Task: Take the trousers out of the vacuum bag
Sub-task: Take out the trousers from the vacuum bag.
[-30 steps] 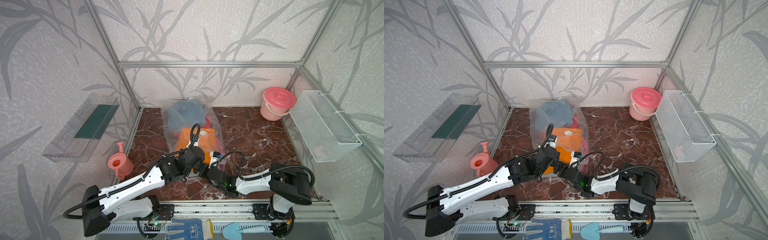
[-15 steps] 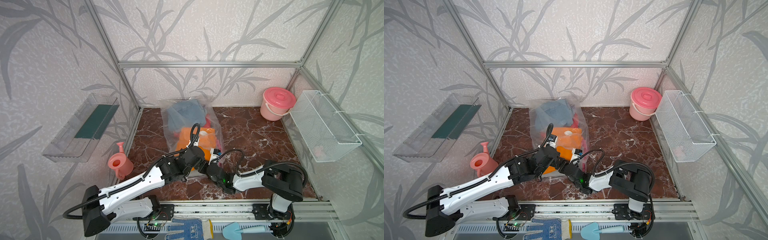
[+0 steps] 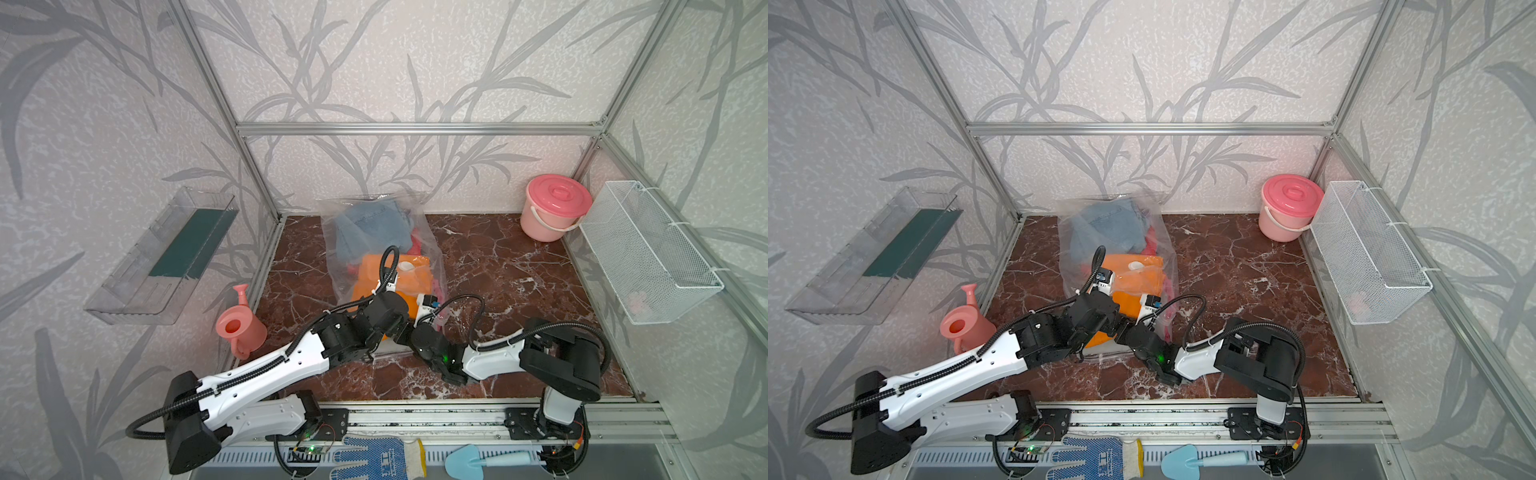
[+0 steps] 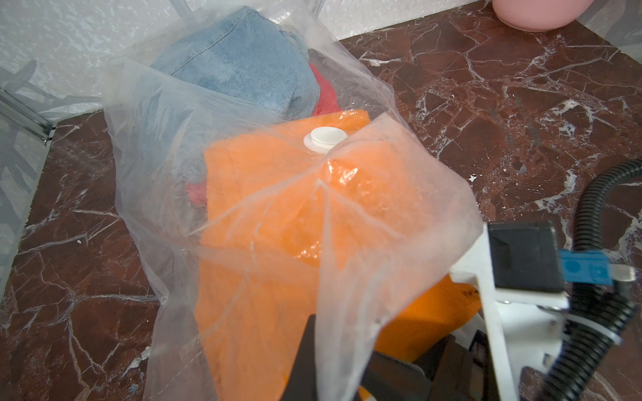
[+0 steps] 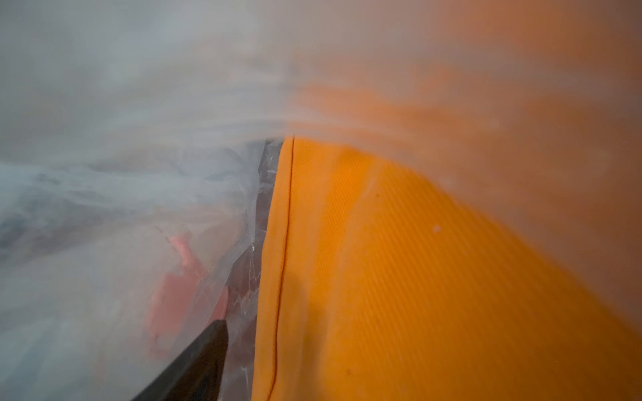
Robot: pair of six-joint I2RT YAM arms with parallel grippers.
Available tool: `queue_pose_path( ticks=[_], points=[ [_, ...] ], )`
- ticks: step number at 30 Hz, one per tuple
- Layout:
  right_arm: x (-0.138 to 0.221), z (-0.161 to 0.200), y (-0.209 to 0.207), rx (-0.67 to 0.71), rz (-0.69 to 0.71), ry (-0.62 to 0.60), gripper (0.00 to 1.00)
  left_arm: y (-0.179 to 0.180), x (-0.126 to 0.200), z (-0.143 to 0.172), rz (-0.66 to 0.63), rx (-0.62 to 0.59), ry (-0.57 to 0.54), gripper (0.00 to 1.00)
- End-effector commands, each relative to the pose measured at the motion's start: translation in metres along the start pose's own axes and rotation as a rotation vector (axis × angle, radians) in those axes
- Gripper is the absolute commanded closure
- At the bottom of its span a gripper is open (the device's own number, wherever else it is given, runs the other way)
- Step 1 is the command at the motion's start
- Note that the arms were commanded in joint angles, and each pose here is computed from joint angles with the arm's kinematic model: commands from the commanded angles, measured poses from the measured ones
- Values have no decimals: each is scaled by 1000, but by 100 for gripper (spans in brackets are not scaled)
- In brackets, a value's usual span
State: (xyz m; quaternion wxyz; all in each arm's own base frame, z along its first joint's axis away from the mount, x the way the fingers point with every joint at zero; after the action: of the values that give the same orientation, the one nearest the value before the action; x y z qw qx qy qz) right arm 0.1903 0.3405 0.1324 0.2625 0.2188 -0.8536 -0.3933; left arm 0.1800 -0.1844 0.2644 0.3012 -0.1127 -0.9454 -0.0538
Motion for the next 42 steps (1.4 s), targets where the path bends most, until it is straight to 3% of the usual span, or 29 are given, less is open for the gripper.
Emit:
queue_pose_path(
  ticks=[1,10,16,25,35,42],
  points=[
    [-14,-10,-7,-57,8,-55,23,1,5,-12,3,33,-35,100],
    [4,-36,21,-2,-52,-81,60,2,2,-10,-9,37,-26,100],
    [24,-48,39,0,-58,-83,67,4,-1,-6,-22,43,-19,100],
    [40,-31,36,11,-27,-11,80,5,-3,-5,-22,53,-18,100],
    [54,1,6,-12,9,30,78,4,-4,-4,-14,57,-16,100],
    [39,2,5,-36,-48,-14,47,5,-5,-3,-11,59,-12,100]
  ],
)
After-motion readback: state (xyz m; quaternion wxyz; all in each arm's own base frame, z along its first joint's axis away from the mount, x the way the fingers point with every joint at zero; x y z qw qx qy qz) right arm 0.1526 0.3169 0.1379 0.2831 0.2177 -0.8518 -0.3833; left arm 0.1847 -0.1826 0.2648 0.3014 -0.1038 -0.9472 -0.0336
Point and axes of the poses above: each gripper's point midway between its finger pads, its own x axis back along the fingers, its own y axis along the line the jaws close on, z = x × y, the point moved 9 cm from there along x, back along the fingers, and after that the axes turned 1 degree about x, right-handed, at the moved point
